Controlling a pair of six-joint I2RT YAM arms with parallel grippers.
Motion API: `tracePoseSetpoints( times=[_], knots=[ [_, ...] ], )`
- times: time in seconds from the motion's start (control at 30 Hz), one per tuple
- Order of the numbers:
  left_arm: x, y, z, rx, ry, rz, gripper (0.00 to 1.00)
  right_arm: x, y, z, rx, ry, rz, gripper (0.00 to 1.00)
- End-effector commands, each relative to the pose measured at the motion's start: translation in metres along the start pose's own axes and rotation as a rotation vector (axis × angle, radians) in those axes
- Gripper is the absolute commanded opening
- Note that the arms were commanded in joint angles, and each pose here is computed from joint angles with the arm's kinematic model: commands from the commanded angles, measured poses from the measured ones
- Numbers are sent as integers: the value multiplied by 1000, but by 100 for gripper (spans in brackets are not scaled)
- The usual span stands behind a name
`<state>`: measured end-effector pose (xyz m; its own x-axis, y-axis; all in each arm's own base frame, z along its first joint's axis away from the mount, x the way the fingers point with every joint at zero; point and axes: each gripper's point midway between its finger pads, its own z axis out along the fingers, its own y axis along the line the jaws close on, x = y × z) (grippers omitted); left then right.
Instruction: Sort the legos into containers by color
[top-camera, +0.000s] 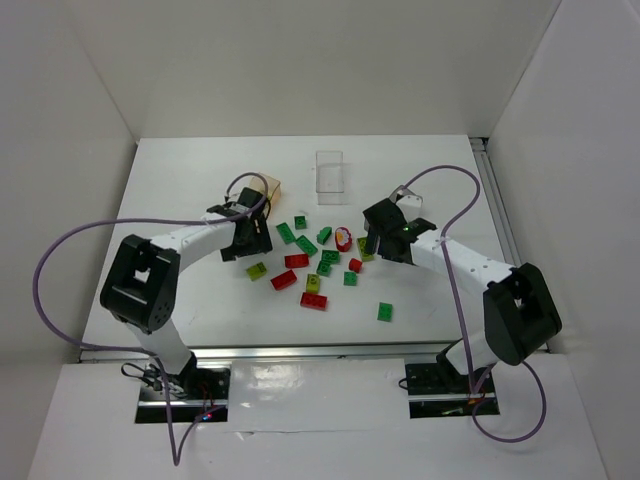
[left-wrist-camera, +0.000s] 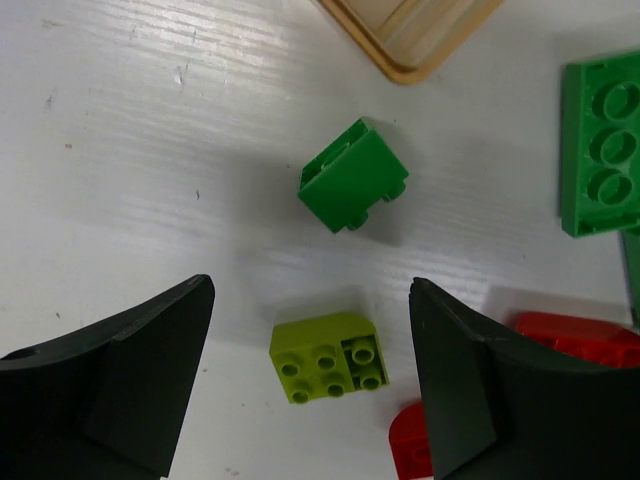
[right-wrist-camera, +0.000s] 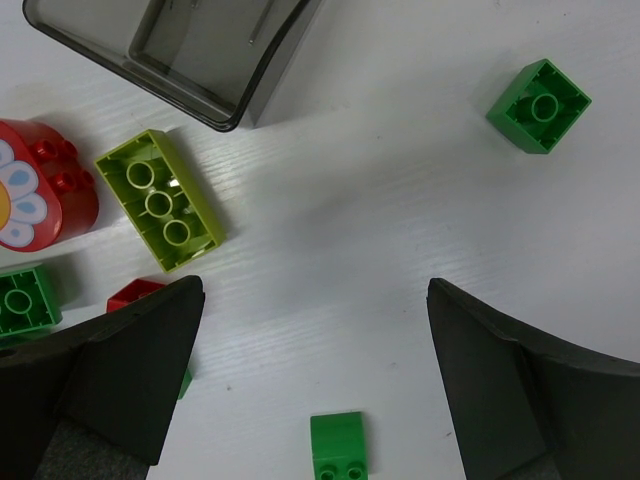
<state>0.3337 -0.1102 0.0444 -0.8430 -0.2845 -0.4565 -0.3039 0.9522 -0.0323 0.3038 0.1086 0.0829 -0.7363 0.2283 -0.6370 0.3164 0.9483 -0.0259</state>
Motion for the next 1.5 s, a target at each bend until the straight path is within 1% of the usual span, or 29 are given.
tracePoseSetpoints(
  times=[0.0,0.1,0.2,0.23,0.4,0.47,0.5,0.57,0.63,0.7,0.8,0.83,0.87,0.9,0.97,1.0,1.03,1.07,1.1,1.17,1.2,1.27,1.3,1.33,1.37,1.4,1.43,1.47],
  knots=[
    [-22,-10,10,-20,-69,-42,88,-5,-1,-5,2,-30,20,100],
    [-27,-11,20,-44,-79,-31,86,-3,-2,-6,7,-24,15,100],
    [-33,-18,26,-39,-84,-33,81,-5,-2,-8,2,-30,20,100],
    [-37,-21,27,-28,-99,-39,81,-5,-2,-8,2,-30,20,100],
    [-43,-25,34,-19,-130,-25,69,-2,-4,-6,7,-24,15,100],
    [-39,-24,39,-26,-120,-21,63,-2,-4,-6,7,-24,15,100],
    [-43,-27,39,-14,-136,-28,61,-2,-4,-6,7,-24,15,100],
    [-39,-25,41,-19,-130,-25,51,0,-6,-7,13,-18,10,100],
    [-44,-27,38,-8,-145,-22,43,0,-6,-7,13,-18,10,100],
    [-41,-26,36,-2,-139,-11,38,0,-6,-7,13,-18,10,100],
    [-47,-31,24,38,-154,-3,26,1,-9,-7,26,-17,13,100],
    [-43,-36,23,59,-141,17,26,1,-9,-7,26,-16,13,100],
    [-46,-38,13,78,-148,14,26,-3,-10,-8,30,-30,18,100],
    [-38,-47,7,103,-138,38,26,-1,-12,-9,37,-23,12,100],
    [-29,-65,-5,182,-116,87,26,-6,-16,-10,51,-48,26,100],
    [-31,-77,-14,226,-121,94,26,-6,-16,-10,51,-49,26,100],
    [-24,-93,-22,288,-100,129,26,-8,-19,-12,63,-58,26,100],
    [-28,-99,-27,314,-102,128,26,-9,-20,-12,70,-65,35,100],
    [-35,-114,-39,360,-118,134,26,-9,-23,-12,85,-68,30,100],
    [-38,-129,-44,397,-109,145,26,-18,-23,-18,77,-97,47,100],
    [-54,-143,-57,439,-140,137,26,-21,-25,-20,78,-109,53,100],
    [-61,-157,-55,443,-139,156,26,-27,-27,-27,68,-134,61,100],
    [-80,-170,-67,467,-170,147,26,-26,-28,-28,67,-135,62,100],
    [-87,-176,-66,462,-179,145,26,-31,-30,-30,69,-158,73,100],
    [-86,-183,-49,442,-152,152,26,-36,-31,-35,63,-178,106,100],
    [-92,-190,-46,441,-151,152,26,-35,-36,-36,75,-183,113,100],
    [-111,-201,-56,455,-189,153,26,-35,-38,-39,80,-200,111,100],
    [-117,-209,-54,463,-199,150,26,-38,-39,-42,77,-215,131,100]
  ],
)
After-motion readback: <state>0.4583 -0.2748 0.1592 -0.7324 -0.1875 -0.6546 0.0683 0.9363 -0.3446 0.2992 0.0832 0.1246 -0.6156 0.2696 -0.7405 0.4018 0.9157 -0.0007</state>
